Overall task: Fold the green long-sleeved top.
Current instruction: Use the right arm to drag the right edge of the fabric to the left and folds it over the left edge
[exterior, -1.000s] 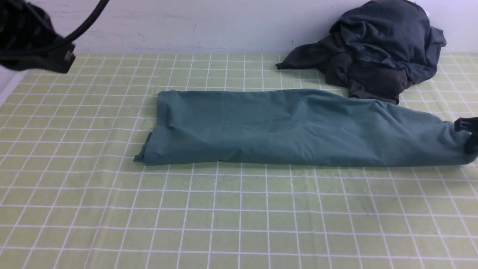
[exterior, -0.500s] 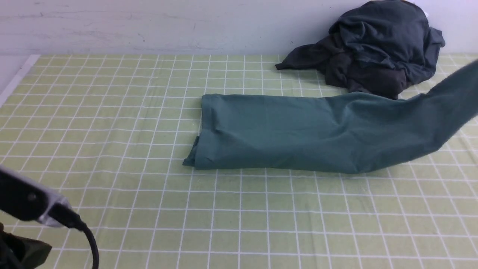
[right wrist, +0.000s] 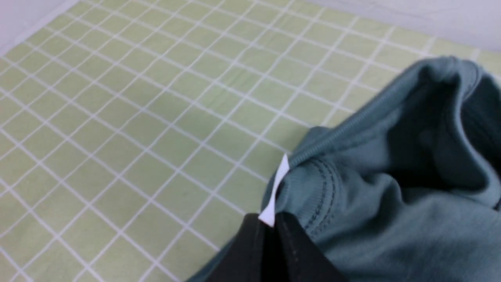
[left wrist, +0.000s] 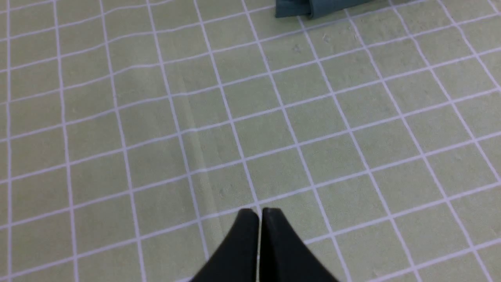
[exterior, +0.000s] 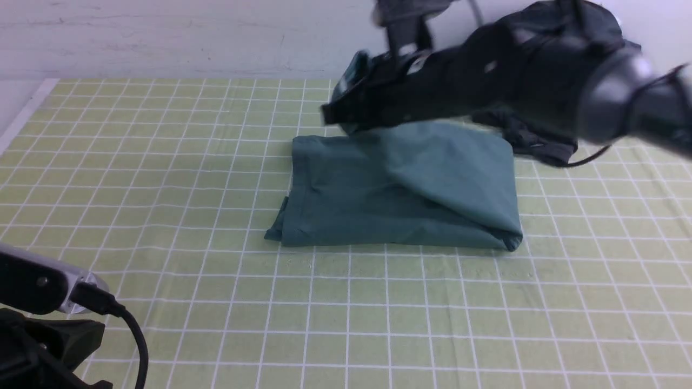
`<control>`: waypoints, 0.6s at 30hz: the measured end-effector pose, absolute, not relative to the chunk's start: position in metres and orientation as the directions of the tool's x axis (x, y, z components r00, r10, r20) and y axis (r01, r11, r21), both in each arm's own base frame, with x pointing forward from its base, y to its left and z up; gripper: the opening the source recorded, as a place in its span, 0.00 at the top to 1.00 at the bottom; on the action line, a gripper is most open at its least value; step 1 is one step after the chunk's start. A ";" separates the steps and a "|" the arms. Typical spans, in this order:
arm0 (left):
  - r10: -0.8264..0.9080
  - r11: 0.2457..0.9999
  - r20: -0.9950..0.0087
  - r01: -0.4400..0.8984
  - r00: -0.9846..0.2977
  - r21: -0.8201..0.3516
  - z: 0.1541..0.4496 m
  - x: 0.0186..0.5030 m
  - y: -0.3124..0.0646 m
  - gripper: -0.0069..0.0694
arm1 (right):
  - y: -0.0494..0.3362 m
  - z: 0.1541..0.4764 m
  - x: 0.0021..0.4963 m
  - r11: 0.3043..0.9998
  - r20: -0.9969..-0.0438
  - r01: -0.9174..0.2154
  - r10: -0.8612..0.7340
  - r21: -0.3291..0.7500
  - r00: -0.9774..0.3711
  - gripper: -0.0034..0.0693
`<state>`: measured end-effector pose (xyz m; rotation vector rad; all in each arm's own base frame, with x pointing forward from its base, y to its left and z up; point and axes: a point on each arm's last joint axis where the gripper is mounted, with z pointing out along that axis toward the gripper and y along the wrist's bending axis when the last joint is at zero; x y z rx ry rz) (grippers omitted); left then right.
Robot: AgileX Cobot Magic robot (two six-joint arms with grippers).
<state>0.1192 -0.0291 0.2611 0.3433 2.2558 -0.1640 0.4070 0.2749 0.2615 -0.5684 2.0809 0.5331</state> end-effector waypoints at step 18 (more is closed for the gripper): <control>0.176 0.955 -0.767 0.296 -0.617 -0.019 0.262 0.119 -0.030 0.91 | 0.315 0.251 0.425 0.722 -0.765 -0.679 -0.360 0.135 -0.534 0.58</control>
